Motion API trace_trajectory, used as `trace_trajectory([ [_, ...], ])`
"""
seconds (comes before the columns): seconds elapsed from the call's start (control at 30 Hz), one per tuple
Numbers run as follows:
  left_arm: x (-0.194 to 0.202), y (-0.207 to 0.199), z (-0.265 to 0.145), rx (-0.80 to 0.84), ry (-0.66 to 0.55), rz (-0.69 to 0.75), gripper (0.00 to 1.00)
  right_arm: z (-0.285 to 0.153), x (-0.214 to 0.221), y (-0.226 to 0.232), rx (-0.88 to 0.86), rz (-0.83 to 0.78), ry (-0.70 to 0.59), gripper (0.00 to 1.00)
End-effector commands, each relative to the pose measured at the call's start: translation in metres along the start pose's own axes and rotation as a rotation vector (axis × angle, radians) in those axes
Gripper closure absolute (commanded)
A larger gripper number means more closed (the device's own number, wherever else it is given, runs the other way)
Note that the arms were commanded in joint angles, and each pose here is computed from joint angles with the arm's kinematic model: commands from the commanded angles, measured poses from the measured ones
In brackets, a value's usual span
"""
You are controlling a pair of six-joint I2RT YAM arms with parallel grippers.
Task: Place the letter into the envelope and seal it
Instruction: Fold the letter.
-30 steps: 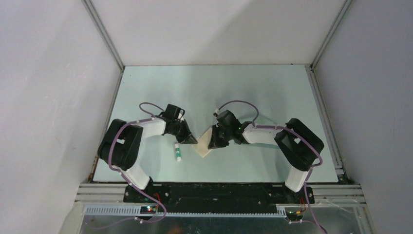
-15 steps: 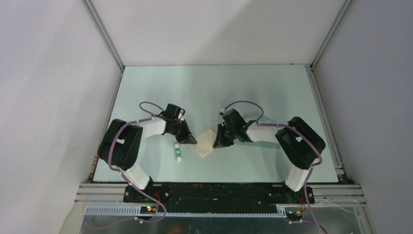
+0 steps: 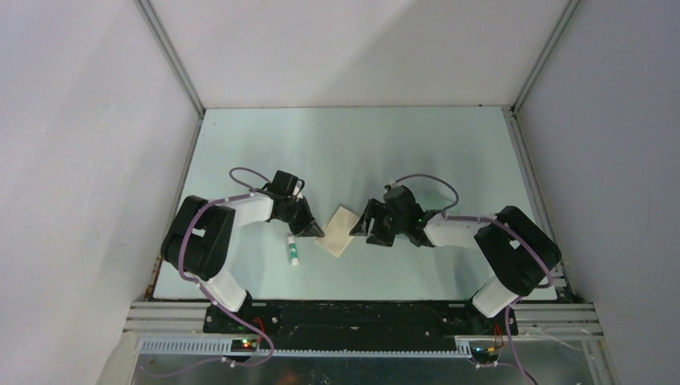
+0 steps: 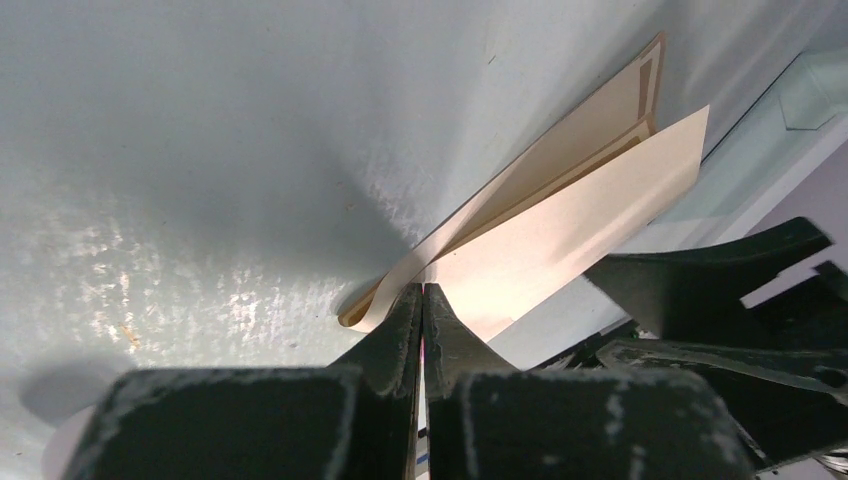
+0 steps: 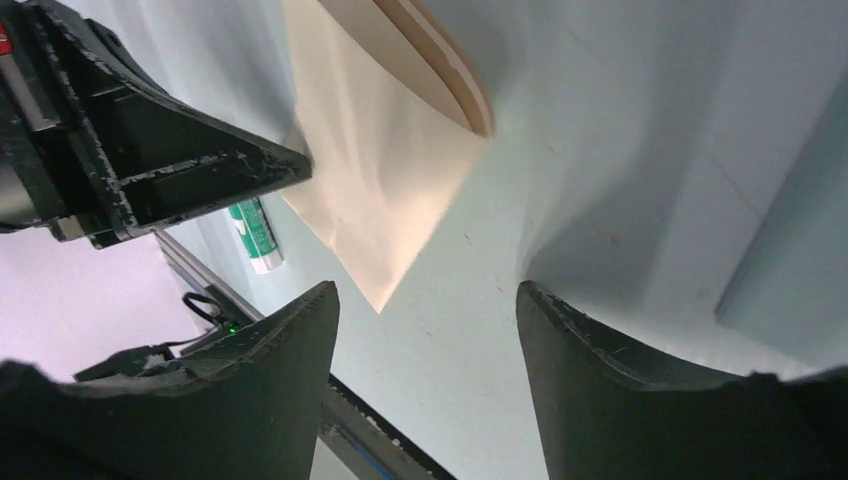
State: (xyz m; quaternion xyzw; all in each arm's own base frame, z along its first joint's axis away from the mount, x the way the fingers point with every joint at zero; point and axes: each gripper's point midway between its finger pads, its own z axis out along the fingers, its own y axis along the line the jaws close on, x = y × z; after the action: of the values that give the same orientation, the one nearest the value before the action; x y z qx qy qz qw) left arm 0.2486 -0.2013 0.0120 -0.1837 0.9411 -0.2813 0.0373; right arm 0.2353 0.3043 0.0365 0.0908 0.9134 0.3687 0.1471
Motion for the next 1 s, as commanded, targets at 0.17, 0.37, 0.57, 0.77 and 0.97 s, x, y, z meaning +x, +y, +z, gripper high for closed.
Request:
trace_trajectory([
  [0.17,-0.002,0.011,0.003,-0.053,-0.004,0.027,0.98,0.022,0.008,0.015,-0.121,0.214,-0.053,0.48],
  [0.37,-0.003,0.011,0.003,-0.054,-0.003,0.028,0.98,0.034,0.001,0.016,-0.212,0.267,-0.117,0.58],
  [0.57,-0.003,0.01,0.003,-0.054,-0.004,0.03,0.97,0.033,-0.008,0.016,-0.224,0.255,-0.174,0.7],
  [0.77,-0.004,0.006,-0.001,-0.043,-0.004,0.047,0.94,0.03,-0.018,0.023,-0.27,0.237,-0.184,1.0],
  [0.97,-0.013,-0.024,-0.044,0.064,-0.048,0.162,0.75,0.006,-0.03,0.05,-0.408,0.097,-0.108,1.0],
])
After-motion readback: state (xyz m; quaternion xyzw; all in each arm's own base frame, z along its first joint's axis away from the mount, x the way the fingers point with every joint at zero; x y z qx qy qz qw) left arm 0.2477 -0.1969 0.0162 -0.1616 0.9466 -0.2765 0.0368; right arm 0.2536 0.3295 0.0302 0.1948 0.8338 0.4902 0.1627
